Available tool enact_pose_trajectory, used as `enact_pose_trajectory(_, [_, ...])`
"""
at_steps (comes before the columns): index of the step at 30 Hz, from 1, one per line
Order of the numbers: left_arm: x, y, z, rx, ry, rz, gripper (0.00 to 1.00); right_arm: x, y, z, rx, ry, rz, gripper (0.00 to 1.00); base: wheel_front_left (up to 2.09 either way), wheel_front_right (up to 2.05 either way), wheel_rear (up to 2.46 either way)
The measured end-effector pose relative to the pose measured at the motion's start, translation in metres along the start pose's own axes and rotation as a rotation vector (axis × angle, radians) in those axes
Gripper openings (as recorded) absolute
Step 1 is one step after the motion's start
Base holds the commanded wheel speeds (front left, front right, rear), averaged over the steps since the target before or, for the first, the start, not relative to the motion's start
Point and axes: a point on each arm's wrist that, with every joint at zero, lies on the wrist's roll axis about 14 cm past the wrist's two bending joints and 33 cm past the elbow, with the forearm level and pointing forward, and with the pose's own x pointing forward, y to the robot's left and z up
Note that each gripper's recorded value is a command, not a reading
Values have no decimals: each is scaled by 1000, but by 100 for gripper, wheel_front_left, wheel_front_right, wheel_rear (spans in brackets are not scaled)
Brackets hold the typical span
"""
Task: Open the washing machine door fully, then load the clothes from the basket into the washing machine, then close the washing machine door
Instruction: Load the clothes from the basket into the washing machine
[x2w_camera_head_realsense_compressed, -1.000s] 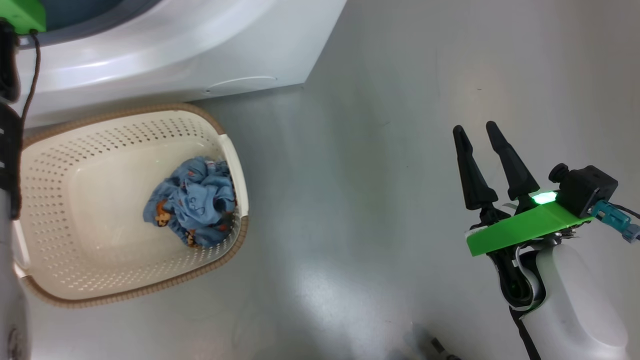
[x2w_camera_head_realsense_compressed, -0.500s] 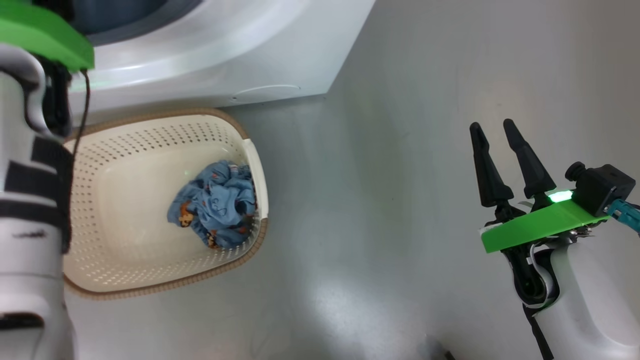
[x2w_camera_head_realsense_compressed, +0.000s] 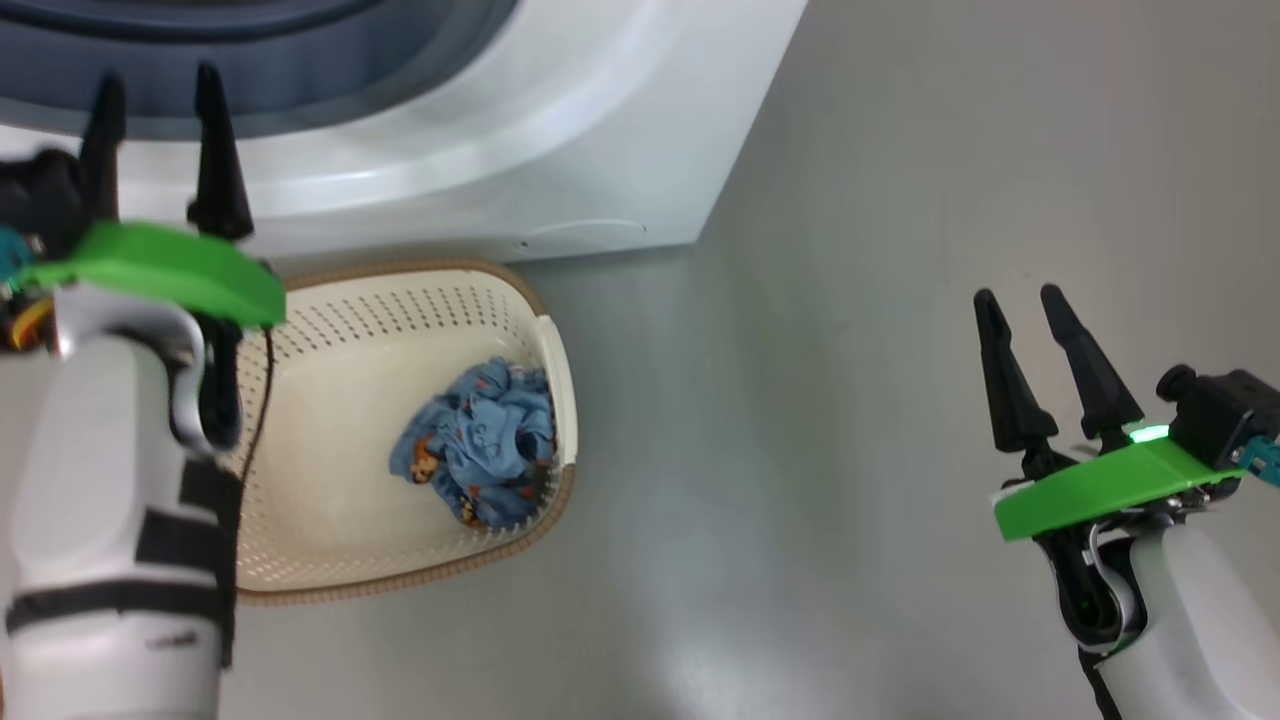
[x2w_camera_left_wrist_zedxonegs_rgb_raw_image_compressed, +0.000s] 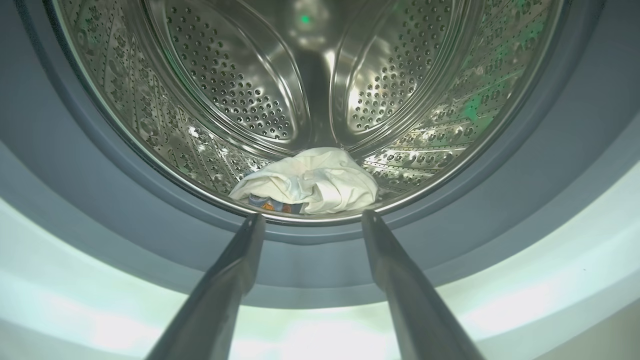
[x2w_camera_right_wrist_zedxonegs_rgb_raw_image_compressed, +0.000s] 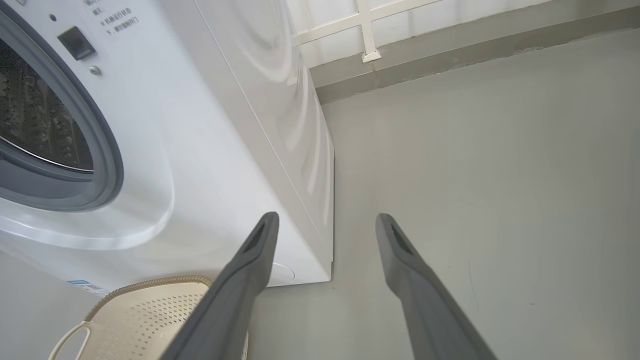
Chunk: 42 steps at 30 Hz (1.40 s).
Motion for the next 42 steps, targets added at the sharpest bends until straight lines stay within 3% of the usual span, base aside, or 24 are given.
enact_pose_trajectory(23, [-137, 17, 5, 24, 12, 106, 100, -53, 9, 21, -14, -21, 25, 100, 0, 0, 0])
enact_pose_trajectory(42, [-204, 26, 15, 40, -12, 164, 100, -96, -7, 25, -27, -26, -15, 100, 0, 0, 0])
